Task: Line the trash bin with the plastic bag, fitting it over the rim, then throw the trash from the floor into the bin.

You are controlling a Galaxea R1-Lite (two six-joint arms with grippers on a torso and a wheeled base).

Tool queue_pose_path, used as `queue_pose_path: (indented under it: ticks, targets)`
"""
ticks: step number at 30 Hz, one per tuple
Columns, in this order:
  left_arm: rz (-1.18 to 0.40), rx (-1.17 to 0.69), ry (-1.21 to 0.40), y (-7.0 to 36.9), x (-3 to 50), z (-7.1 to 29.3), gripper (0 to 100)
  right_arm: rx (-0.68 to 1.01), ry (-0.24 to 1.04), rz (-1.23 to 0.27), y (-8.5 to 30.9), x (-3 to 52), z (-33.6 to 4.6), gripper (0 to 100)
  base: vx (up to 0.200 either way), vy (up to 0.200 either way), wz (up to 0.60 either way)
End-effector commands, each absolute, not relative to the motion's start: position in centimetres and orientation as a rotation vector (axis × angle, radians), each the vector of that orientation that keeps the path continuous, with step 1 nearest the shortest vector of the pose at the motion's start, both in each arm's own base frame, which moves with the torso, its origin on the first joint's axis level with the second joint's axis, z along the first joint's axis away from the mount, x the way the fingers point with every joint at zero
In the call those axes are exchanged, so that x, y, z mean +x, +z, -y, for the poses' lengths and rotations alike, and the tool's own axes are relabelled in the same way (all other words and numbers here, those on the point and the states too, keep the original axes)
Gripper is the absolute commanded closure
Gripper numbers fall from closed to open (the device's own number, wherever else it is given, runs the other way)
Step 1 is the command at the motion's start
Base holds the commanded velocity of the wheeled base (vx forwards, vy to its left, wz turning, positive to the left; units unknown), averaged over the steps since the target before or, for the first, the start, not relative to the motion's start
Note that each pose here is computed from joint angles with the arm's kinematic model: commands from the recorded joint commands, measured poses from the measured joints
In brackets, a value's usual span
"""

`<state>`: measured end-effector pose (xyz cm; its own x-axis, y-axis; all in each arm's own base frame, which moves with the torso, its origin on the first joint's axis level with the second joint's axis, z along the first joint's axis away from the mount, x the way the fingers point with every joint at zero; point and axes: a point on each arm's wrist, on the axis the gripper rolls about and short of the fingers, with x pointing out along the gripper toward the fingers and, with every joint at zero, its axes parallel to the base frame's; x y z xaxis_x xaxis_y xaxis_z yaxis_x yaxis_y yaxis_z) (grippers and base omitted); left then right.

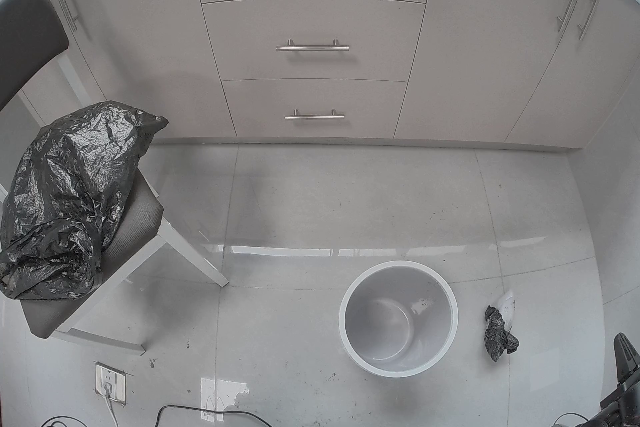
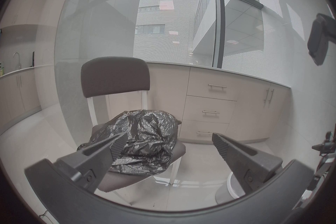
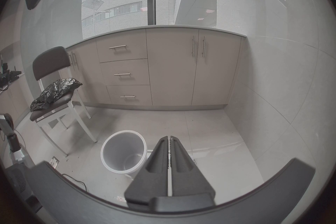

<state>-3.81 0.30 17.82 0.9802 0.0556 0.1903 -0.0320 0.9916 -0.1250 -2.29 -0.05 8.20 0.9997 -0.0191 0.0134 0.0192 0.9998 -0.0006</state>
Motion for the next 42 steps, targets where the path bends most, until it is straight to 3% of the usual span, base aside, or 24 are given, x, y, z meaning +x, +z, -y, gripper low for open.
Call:
queue_pose_path:
  ticks: [1, 2, 3, 4, 6, 7, 10, 18, 22, 26, 30, 42]
  targets:
    - [0.077, -0.072, -0.004, 18.5, -2.2, -0.2, 0, 0.334, 0.037, 0.388, 26.2, -4.4, 0.5, 100, 0.0, 0.0, 0.0]
    - [0.059, -0.06, -0.023, 18.4, -2.1, -0.1, 0, 0.364, 0.033, 0.449, 30.9, -4.8, 0.6, 100, 0.0, 0.0, 0.0]
    - [0.059, -0.06, -0.023, 18.4, -2.1, -0.1, 0, 0.364, 0.033, 0.449, 30.9, -4.8, 0.6, 100, 0.0, 0.0, 0.0]
    - [0.048, -0.039, -0.053, 18.3, -2.0, -0.1, 0, 0.227, 0.015, 0.42, 34.7, -4.3, 0.6, 100, 0.0, 0.0, 0.0]
    - [0.036, -0.016, -0.066, 18.2, -1.9, 0.0, 0, 0.163, 0.033, 0.355, 34.8, -3.3, 0.5, 100, 0.0, 0.0, 0.0]
    - [-0.027, 0.092, -0.089, 17.8, -1.1, 0.0, 0, 0.143, 0.124, 0.227, 33.7, -1.3, 0.2, 100, 0.0, 0.0, 0.0]
    - [-0.108, 0.27, -0.109, 17.3, 0.2, 0.1, 0, 0.239, 0.22, 0.058, 30.4, 2.6, -0.5, 100, 0.0, 0.0, 0.0]
    - [-0.348, 0.673, -0.197, 17.0, 5.1, 0.3, 0, 0.373, 0.323, 0.013, 24.1, 10.5, -2.8, 100, 0.0, 0.0, 0.0]
    - [-0.417, 0.804, -0.199, 17.5, 7.1, 0.1, 0, 0.37, 0.324, -0.002, 23.4, 11.3, -3.0, 100, 0.0, 0.0, 0.0]
    - [-0.511, 1.071, -0.134, 18.9, 9.5, -1.0, 0, 0.377, 0.333, 0.011, 23.5, 11.0, -3.0, 100, 0.0, 0.0, 0.0]
    - [-0.562, 1.182, -0.143, 19.7, 11.5, -1.7, 0, 0.382, 0.343, 0.021, 23.7, 10.8, -3.0, 100, 0.0, 0.0, 0.0]
    - [-0.591, 1.199, -0.067, 22.0, 14.6, -2.3, 0, 0.384, 0.353, 0.022, 23.8, 10.7, -3.1, 100, 0.0, 0.0, 0.0]
